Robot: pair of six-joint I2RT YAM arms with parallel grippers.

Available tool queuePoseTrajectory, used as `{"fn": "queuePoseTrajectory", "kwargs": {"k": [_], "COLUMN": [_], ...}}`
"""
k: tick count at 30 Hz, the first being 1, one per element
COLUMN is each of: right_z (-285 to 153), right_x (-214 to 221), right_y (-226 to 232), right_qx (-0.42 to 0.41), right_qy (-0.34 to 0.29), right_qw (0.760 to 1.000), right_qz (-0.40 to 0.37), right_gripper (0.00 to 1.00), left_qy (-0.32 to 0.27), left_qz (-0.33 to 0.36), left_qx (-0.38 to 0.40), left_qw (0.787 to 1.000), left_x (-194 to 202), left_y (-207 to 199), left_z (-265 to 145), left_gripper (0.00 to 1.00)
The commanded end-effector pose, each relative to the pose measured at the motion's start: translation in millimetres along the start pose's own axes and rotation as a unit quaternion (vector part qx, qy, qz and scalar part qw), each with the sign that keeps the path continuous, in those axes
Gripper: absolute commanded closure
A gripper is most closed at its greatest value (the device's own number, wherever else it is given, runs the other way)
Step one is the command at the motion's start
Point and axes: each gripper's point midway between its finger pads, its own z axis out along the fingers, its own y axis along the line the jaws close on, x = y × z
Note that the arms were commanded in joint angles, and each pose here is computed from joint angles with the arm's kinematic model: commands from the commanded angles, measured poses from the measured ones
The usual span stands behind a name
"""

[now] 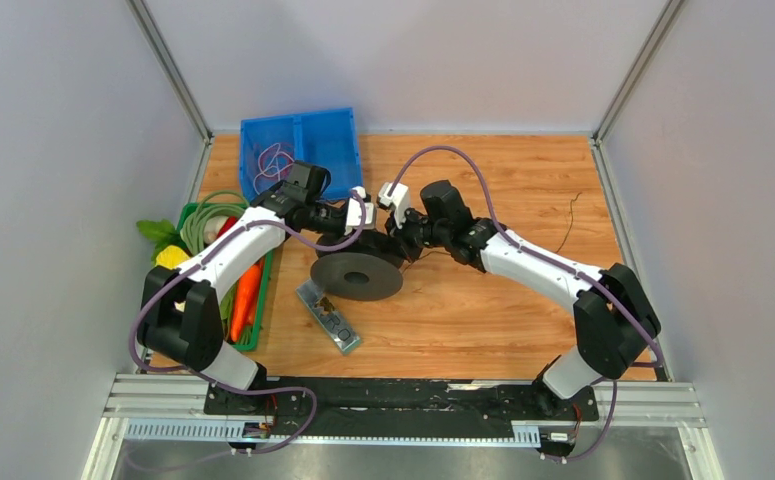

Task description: Wrap the cables

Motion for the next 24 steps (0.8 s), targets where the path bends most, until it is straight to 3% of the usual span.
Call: {"fn": "queuePoseTrajectory", "kwargs": {"k": [1,11,15,17,24], "right_z": [0.8,1.2,-2.0,-5.9,-26.3], "right_x": [-30.2,-36.2,-36.8,-34.5,-24.4], "right_y": [-10.0,-10.2,-12.5,-17.7,-37.7], "right_qx": [0.020,0.019,0.028,0.035,0.062], "right_qy": [-0.039,-0.046,-0.042,-0.036,-0.022], "right_qw": [0.999,0.999,0.999,0.999,0.998], "right_qz": [-0.014,-0.010,0.000,0.011,0.020], "right_gripper": [1.00,1.00,0.99,0.82,0.74], "left_qy": [0.012,0.014,0.016,0.010,-0.004], "left_qz": [-0.004,-0.004,0.003,0.008,-0.002], "left_qx": [0.035,0.026,0.023,0.021,-0.001], "left_qw": [0.999,1.000,1.000,1.000,1.000], "left_x": [8.9,7.5,6.5,2.0,-11.3], "left_y": [-20.5,-16.8,-17.9,-18.2,-7.2], "left_z": [-0.7,-1.8,-3.9,-6.1,-11.3], "left_gripper": [0.60,0.99,1.00,1.00,1.00]}}
